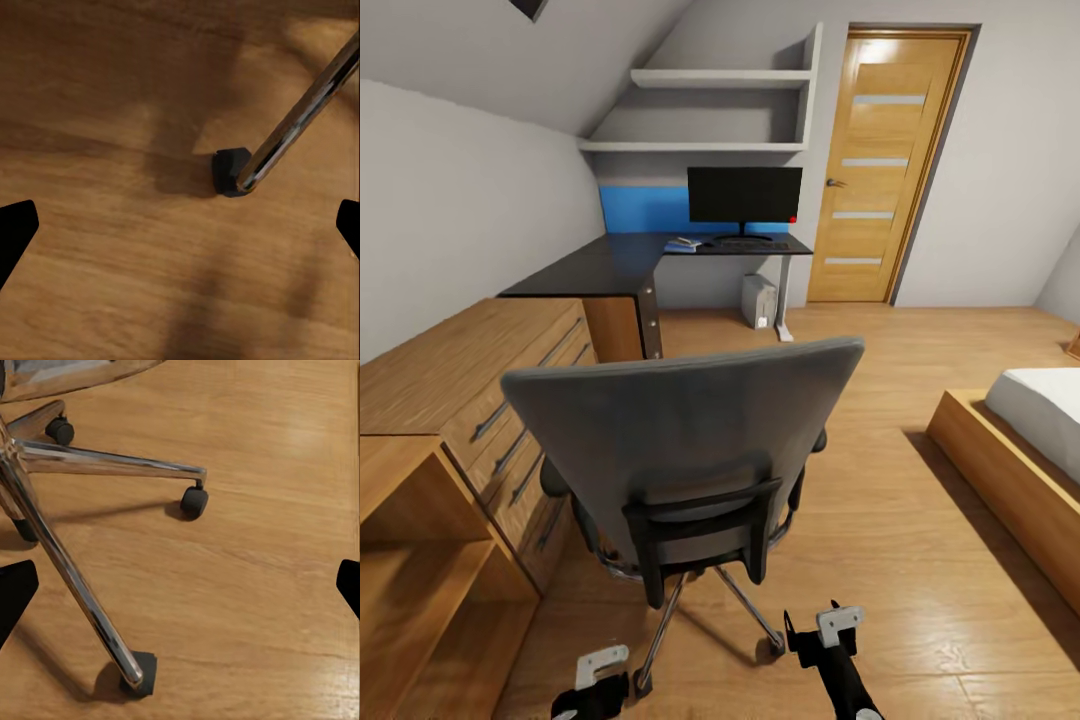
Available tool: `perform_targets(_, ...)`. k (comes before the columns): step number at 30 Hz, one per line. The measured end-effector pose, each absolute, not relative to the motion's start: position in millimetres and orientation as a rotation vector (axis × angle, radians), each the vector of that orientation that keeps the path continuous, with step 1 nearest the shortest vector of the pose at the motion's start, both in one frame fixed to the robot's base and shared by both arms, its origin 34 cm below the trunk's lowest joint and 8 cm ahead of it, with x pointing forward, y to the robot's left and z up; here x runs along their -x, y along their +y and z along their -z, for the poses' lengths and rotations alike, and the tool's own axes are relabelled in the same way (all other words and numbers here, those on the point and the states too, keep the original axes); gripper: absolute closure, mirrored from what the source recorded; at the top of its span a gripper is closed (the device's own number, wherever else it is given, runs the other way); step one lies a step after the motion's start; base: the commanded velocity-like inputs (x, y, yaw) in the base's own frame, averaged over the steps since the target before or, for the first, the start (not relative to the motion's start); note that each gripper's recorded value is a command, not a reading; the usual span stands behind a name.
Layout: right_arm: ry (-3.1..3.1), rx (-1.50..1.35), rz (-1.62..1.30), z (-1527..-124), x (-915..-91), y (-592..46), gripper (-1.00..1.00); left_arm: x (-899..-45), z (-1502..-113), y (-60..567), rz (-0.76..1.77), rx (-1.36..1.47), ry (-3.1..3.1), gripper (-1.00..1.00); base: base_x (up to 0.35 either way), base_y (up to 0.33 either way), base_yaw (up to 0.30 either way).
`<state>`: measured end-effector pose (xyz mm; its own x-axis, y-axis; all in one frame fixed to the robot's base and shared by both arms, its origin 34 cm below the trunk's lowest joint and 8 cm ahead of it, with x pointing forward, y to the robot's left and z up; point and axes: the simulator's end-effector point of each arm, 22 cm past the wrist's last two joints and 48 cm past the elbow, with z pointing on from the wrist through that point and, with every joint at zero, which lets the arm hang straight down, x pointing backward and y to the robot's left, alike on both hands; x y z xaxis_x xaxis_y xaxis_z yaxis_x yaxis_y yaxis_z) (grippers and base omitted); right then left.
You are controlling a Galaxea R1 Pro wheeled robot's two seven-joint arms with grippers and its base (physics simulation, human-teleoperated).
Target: In the bedroom, organize the workspace by keeping the computer under the desk, ensuring the monitor is on the desk, placing the keyboard on the desk next to the monitor, placing the mouse on the desk next to the keyboard, moving the folder from the swivel chair onto the desk next to the mouse, stacking the notebook on top of the folder with the pen on top of the notebook, and positioning the swivel chair next to the desk.
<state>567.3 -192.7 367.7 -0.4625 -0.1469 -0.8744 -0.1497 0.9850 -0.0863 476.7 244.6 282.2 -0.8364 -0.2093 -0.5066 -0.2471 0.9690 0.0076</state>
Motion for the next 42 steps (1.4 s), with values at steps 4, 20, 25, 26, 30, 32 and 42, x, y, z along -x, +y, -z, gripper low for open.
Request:
perform_targets(4, 2.017, 0.132, 0.009, -380, -601, -202, -1.0, -517, -291, 265, -0.099, 0.43, 2.547, -1.0, 0.0, 0.0, 0.0)
perform_targets(20, 1.961, 0.047, -0.046, -385, -622, -203, -1.0, -572, -328, 330, -0.193, 0.522, 2.186, -1.0, 0.0, 0.0, 0.0)
perform_targets(25, 1.903, 0.035, -0.047, -400, -632, -202, -1.0, -584, -348, 324, -0.186, 0.529, 2.059, -1.0, 0.0, 0.0, 0.0)
perform_targets(26, 1.896, 0.034, -0.047, -402, -635, -203, -1.0, -585, -350, 324, -0.186, 0.53, 2.049, -1.0, 0.0, 0.0, 0.0)
perform_targets(30, 1.855, 0.033, -0.045, -420, -655, -203, -1.0, -584, -353, 327, -0.197, 0.527, 2.025, -1.0, 0.0, 0.0, 0.0)
perform_targets(32, 1.853, 0.033, -0.044, -421, -657, -203, -1.0, -583, -353, 327, -0.202, 0.522, 2.026, -1.0, 0.0, 0.0, 0.0)
perform_targets(42, 1.905, 0.043, -0.022, -403, -645, -211, -1.0, -579, -351, 331, -0.215, 0.513, 2.031, -1.0, 0.127, 0.0, 0.0)
